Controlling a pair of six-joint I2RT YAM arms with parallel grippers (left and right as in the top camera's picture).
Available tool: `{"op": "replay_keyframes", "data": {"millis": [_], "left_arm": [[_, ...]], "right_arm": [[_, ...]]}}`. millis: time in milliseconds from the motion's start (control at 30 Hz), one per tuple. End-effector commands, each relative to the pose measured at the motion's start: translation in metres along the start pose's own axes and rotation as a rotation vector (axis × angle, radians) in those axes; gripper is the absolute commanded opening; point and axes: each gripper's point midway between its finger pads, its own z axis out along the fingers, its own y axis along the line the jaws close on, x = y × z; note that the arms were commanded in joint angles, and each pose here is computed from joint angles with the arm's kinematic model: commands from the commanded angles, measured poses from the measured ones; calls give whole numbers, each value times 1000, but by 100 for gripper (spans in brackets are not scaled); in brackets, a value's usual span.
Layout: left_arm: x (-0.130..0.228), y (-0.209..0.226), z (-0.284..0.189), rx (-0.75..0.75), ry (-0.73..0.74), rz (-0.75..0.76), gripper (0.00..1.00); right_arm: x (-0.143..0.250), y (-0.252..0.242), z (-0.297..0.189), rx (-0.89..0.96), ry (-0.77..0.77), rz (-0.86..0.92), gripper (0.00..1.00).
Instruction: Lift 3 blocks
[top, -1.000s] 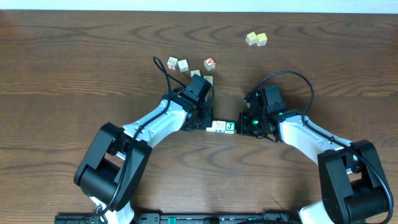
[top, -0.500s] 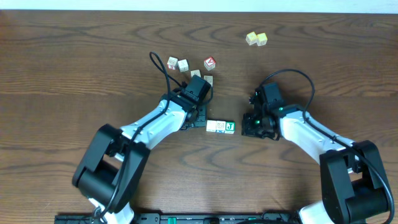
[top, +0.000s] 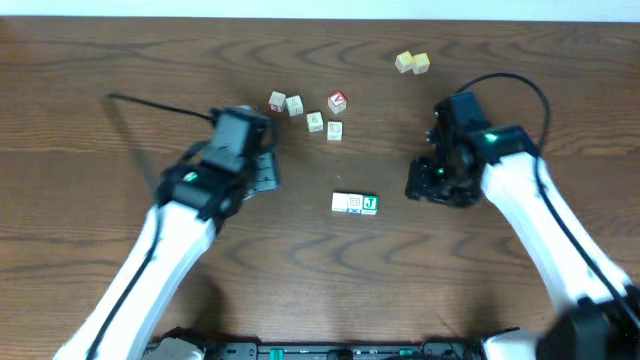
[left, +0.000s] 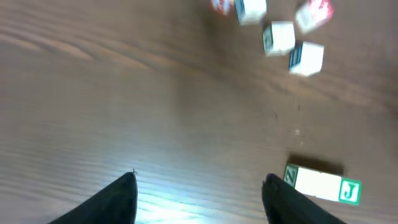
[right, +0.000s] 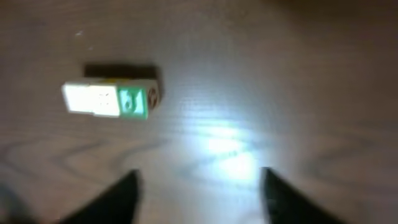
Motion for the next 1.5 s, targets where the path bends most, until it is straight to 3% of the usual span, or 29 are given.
{"op": "replay_keyframes", "data": {"millis": [0, 267, 500, 1067, 1300, 1467], "left_arm": [[-14, 9, -34, 16, -83, -25, 72], [-13, 12, -55, 35, -118, -30, 73], [-13, 12, -54, 35, -117, -30, 74], [-13, 12, -54, 35, -117, -30, 74], [-13, 12, -54, 35, -117, -30, 74], [-13, 12, -54, 35, -117, -30, 74]], "right_arm": [[12, 1, -45, -21, -83, -23, 99], [58, -1, -94, -58, -144, -36, 99], [76, -6, -101, -60, -118, -33, 99], [76, -7, -101, -54, -118, -33, 99], [64, -25, -100, 50, -178, -73, 99], [35, -36, -106, 20, -403, -138, 99]]}}
